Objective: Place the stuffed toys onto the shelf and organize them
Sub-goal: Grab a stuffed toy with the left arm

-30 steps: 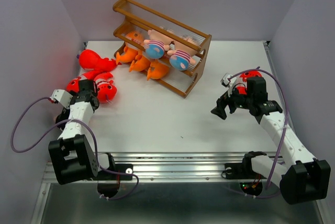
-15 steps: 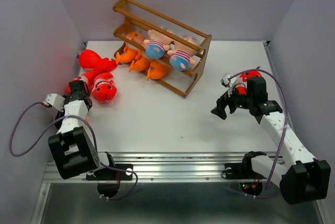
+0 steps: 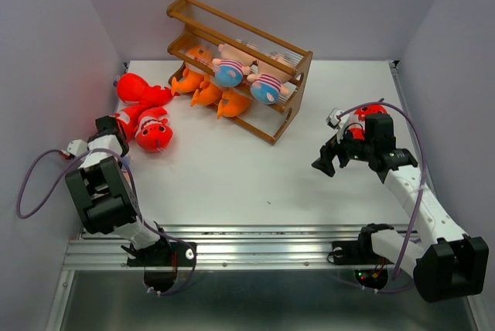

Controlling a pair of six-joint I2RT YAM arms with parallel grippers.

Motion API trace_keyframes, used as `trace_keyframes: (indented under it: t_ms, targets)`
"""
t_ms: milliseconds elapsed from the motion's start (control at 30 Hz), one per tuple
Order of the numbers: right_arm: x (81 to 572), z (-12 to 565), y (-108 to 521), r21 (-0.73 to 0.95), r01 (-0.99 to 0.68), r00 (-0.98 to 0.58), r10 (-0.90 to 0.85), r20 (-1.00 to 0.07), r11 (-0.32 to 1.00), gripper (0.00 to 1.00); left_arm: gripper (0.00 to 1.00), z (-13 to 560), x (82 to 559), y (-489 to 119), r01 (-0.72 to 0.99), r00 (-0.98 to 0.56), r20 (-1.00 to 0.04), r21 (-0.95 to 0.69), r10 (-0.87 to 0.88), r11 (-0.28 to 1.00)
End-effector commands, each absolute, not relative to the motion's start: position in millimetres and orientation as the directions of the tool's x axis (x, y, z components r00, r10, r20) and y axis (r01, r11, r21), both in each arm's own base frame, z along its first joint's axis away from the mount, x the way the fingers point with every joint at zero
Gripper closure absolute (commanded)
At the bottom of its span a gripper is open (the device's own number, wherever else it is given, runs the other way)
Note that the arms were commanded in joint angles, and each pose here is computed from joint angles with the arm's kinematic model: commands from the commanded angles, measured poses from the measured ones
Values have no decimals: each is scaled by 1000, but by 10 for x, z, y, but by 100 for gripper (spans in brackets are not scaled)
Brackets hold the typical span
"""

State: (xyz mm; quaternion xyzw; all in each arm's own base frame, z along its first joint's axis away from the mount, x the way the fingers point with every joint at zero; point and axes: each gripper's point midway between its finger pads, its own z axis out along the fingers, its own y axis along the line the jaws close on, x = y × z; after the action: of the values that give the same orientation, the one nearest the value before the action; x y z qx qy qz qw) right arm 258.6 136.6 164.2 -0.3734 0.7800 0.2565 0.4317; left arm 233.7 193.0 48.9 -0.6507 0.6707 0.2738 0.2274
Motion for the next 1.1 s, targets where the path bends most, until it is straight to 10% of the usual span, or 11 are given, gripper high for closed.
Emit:
trace_keyframes:
  t_ms: [0, 500, 833, 1067]
  targets:
    - [2632, 1719, 1346, 33, -806, -302, -363, -882, 591, 0, 100, 276, 2302, 1635, -998, -59, -531, 23, -845, 55]
    - [2620, 1731, 1358, 34, -811, -297, -361, -884, 584, 0, 100, 1885, 2836, 827, -484, 82, -573, -738, -815, 470]
    - [2622, 1733, 1353, 28, -811, -293, -363, -884, 585, 0, 100, 2934, 2790, -320, 205, -80, -757, -649, -648, 733]
    - [2593, 1735, 1372, 29, -823, -284, -366, -886, 568, 0, 100, 2967, 2465, -1398, 587, -280, -794, -586, -540, 558]
